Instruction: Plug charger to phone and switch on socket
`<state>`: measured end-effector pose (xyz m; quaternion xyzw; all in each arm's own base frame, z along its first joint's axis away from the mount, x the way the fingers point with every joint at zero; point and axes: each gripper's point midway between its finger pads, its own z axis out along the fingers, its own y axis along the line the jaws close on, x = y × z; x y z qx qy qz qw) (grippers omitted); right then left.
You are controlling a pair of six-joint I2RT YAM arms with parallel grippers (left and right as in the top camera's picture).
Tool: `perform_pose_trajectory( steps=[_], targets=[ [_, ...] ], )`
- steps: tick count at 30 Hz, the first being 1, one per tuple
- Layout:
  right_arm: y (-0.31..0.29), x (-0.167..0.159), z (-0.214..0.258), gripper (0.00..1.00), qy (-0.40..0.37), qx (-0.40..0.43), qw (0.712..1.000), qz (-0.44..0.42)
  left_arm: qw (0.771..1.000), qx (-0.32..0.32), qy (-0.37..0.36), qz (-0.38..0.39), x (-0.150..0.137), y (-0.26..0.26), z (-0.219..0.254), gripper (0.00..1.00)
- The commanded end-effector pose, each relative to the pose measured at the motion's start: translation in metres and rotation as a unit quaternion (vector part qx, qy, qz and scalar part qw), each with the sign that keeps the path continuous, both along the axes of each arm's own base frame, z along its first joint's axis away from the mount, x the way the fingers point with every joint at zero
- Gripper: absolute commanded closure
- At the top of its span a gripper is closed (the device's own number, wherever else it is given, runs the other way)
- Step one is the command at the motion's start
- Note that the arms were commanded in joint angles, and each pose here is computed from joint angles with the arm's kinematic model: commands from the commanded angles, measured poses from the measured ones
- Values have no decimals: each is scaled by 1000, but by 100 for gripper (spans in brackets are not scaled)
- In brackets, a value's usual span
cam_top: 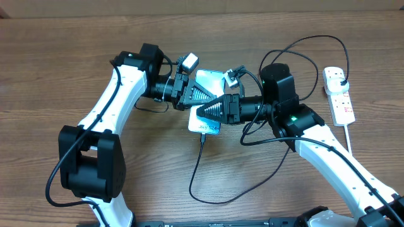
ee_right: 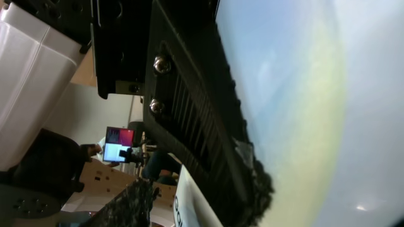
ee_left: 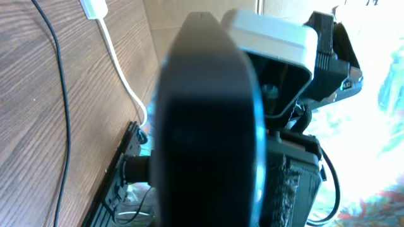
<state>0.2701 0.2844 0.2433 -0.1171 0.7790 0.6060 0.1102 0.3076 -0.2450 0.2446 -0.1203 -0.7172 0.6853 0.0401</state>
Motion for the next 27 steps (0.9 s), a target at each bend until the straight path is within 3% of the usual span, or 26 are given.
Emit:
perform_pose_trajectory(
  steps=[1, 12, 27],
  targets=[
    [6, -17, 13, 51, 31, 24, 998, 43, 997, -48, -54, -7, 5, -6, 40, 96],
    [7, -20, 40, 52, 48, 69, 994, 69, 994, -57, -93, -4, 14, -5, 72, 96],
    [-17, -9, 46, 54, 61, 83, 993, 64, 991, -60, -118, 10, 23, 4, 79, 96]
  ],
)
